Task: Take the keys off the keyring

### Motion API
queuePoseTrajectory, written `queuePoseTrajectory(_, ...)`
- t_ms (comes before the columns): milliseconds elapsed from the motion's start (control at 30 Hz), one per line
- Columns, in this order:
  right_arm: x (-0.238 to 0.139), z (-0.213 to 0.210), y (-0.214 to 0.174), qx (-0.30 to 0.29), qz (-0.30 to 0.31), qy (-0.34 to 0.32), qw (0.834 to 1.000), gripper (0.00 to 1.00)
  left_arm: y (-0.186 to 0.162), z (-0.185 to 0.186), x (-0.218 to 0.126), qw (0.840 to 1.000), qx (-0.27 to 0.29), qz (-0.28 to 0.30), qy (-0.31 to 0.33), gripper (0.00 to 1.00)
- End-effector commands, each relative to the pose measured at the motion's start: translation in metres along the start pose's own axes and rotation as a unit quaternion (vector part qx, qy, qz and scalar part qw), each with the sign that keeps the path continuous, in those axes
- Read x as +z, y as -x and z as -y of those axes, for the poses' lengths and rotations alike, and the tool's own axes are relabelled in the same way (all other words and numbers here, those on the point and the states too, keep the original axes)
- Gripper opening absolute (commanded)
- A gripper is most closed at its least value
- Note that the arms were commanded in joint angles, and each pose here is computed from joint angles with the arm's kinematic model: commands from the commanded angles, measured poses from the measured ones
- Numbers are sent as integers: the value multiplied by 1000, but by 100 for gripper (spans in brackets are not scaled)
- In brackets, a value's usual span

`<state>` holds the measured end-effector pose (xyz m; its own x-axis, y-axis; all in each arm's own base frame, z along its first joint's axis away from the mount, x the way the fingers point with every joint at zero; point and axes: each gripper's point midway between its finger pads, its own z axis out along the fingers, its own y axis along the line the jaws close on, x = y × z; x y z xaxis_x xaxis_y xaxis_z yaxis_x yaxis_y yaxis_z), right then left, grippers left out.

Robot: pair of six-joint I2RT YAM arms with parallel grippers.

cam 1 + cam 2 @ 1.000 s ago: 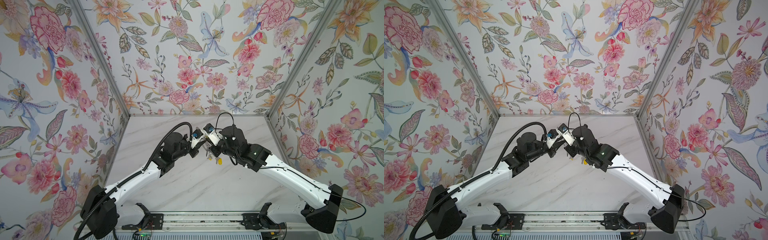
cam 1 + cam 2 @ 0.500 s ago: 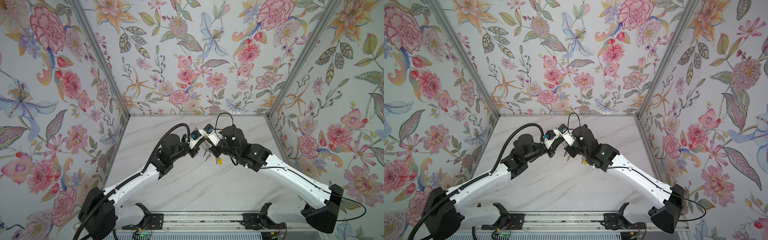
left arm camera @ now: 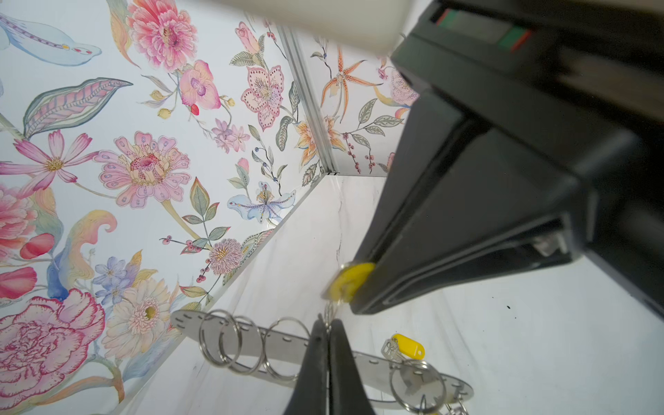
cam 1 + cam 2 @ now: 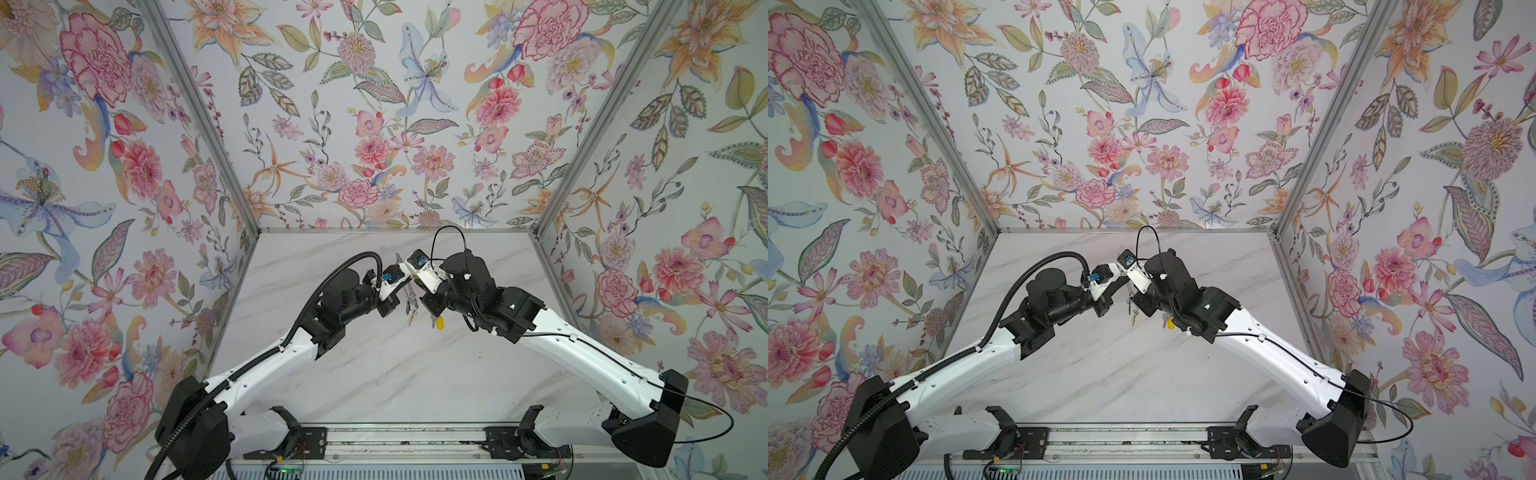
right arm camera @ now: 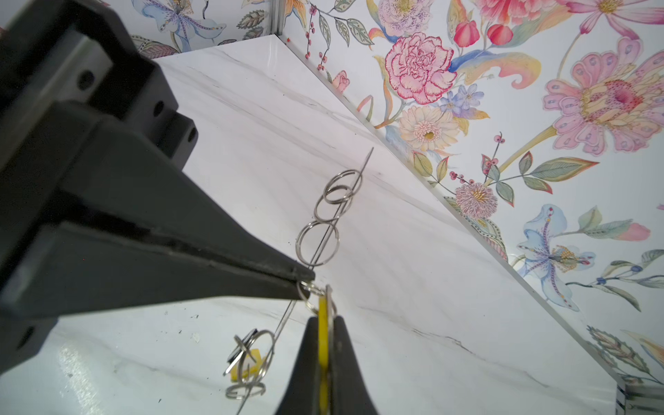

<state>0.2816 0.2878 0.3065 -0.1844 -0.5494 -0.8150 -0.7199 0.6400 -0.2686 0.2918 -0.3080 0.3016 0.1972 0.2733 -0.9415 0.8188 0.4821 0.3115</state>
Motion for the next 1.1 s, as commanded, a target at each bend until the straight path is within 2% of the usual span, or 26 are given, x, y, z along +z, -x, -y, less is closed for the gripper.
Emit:
queuePoseTrajectory(0, -22, 35, 13, 33, 22, -49, 998, 0, 7, 8, -9, 999, 27, 0, -26, 0)
queuePoseTrajectory(467, -18, 61, -8, 83, -7, -68, 994, 0, 21, 29, -24, 995, 57, 8, -83, 0)
queuePoseTrajectory(733, -1, 42, -17, 89, -22, -16, 996, 0, 62, 21, -31, 993, 60, 86, -62, 0)
queuePoseTrajectory(867, 7, 22, -17, 94, -18, 33, 995, 0, 75, 28, -30, 988, 53, 119, -85, 0)
queuePoseTrajectory(967, 8, 17, -17, 97, -14, 45, 994, 0, 76, 35, -27, 986, 49, 125, -104, 0)
queuePoseTrajectory(1067, 5, 19, -18, 101, -8, 44, 994, 0, 74, 33, -25, 987, 42, 123, -97, 0)
